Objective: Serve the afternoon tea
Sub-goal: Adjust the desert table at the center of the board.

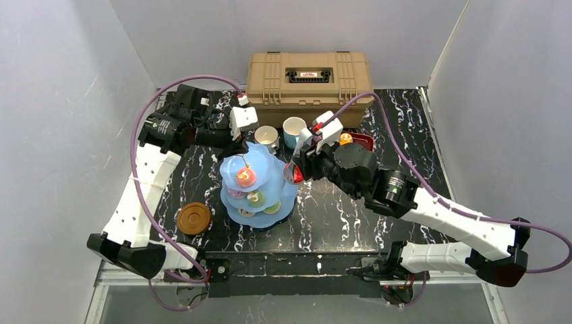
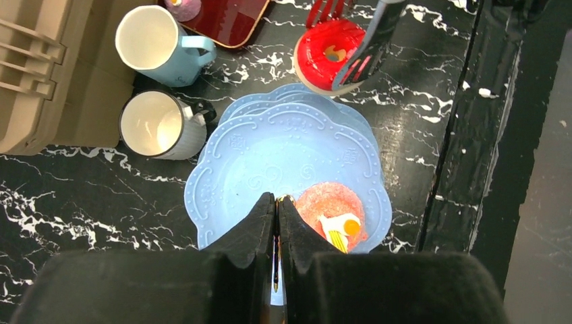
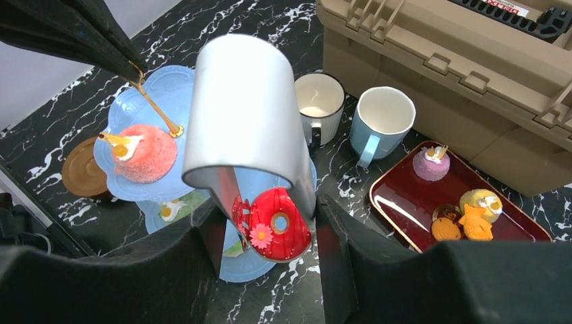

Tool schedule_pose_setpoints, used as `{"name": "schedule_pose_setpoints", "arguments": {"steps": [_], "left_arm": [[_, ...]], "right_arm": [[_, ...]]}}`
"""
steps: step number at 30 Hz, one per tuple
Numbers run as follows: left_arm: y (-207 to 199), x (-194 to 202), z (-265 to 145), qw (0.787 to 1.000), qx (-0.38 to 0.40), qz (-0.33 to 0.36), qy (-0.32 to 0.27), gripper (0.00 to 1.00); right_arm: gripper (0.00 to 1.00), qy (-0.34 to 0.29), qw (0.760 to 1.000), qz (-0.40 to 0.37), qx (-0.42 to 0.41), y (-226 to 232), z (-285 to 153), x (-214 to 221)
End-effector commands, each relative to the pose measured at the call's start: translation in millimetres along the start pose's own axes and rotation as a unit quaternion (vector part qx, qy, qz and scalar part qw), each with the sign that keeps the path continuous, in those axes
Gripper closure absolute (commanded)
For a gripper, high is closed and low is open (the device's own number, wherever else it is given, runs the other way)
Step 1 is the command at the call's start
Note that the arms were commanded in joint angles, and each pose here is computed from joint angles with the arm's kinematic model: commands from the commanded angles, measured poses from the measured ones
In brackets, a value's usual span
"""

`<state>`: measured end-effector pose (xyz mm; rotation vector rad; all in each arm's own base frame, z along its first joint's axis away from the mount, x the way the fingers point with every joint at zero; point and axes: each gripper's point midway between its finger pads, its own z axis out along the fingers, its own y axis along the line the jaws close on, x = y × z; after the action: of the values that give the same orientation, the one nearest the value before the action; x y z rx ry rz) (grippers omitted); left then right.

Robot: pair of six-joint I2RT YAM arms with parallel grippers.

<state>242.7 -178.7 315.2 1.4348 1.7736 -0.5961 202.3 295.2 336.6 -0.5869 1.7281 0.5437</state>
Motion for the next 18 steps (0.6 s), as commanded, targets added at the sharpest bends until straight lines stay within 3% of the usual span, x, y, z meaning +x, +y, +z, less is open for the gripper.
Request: {"name": "schedule_pose_setpoints", "arguments": {"steps": [1, 6, 10, 16, 18], "left_arm": [[-15.2, -14.4, -12.5, 0.999, 0.021, 0.044, -0.023, 0.96], [-19.3, -10.8, -10.2, 0.999, 0.033, 0.031, -0.016, 0.89], [-21.1, -7.2, -6.5, 0.999, 0.040, 0.024, -0.011, 0.71], [-18.2, -3.8, -2.7, 0.999, 0.028, 0.017, -0.011, 0.57], [-17.3, -4.0, -3.7, 1.000, 0.020, 0.018, -0.015, 0.46]], "right_arm": [[0.99, -0.058, 0.998, 0.033, -0.004, -1.5, -10.9, -33.3], [0.99, -0.054, 0.998, 0.034, -0.009, 1.1, -8.3, -30.6], [0.99, -0.051, 0.998, 0.036, -0.017, 5.5, -4.7, -24.5], [0.99, -0.047, 0.998, 0.037, -0.023, 8.5, 0.0, -14.5], [0.99, -0.050, 0.998, 0.038, -0.022, 8.1, 0.3, -13.2]]}}
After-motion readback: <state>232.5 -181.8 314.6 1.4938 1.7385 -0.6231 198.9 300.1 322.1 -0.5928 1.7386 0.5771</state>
